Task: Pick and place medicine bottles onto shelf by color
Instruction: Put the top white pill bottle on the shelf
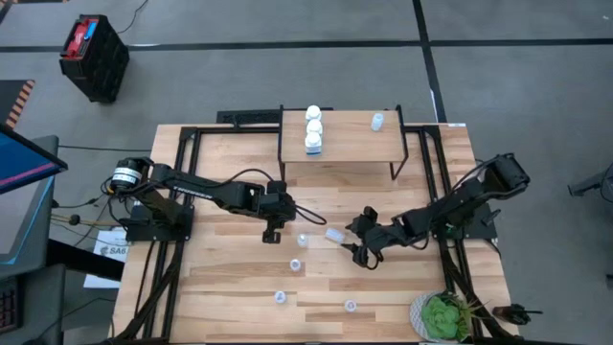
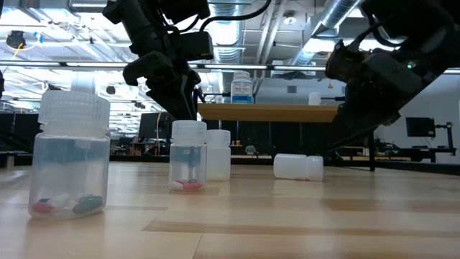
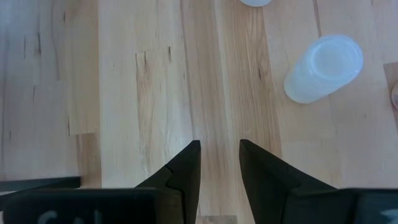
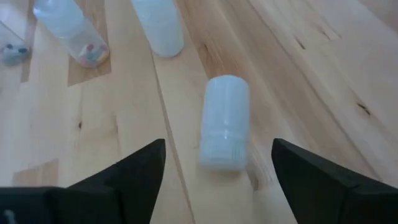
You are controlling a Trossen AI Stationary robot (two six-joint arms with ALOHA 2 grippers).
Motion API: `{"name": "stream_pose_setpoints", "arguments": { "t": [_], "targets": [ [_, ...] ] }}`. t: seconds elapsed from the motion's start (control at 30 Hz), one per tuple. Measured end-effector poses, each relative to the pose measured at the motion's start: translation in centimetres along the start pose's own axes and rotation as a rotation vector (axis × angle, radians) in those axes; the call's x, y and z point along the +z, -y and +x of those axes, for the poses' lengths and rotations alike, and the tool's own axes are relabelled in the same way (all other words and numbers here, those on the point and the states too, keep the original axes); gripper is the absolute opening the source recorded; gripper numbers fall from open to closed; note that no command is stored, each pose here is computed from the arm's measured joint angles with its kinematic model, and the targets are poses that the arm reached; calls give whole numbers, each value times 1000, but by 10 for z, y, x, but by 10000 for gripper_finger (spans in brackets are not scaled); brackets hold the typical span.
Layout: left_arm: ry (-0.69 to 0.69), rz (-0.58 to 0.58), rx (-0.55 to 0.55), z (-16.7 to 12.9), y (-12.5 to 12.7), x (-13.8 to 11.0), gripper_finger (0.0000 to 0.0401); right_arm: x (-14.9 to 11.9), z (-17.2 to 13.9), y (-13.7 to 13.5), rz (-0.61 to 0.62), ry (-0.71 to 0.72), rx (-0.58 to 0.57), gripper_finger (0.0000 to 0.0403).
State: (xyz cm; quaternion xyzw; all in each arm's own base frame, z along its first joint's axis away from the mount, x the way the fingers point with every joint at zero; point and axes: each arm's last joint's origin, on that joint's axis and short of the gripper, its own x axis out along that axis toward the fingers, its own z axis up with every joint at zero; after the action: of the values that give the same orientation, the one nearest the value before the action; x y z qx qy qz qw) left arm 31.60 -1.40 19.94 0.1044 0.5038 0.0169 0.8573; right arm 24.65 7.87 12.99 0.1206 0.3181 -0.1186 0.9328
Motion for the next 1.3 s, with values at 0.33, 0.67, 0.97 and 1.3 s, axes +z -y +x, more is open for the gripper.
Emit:
{"name": "stream_pose_setpoints", "arguments": {
  "t": [0.33, 0.67, 0.97, 1.3],
  "targets": [
    [0, 0, 0, 0, 0, 0, 98, -10, 20, 2, -12, -44, -44, 311],
    [0, 0, 0, 0, 0, 0, 98, 0, 32, 1, -38, -89, -67, 311],
    [0, 0, 0, 0, 0, 0, 98, 2, 29, -2, -33, -123, -30, 310],
    [0, 0, 0, 0, 0, 0, 98, 1, 29, -1, -40, -137, -35, 249]
  ]
}}
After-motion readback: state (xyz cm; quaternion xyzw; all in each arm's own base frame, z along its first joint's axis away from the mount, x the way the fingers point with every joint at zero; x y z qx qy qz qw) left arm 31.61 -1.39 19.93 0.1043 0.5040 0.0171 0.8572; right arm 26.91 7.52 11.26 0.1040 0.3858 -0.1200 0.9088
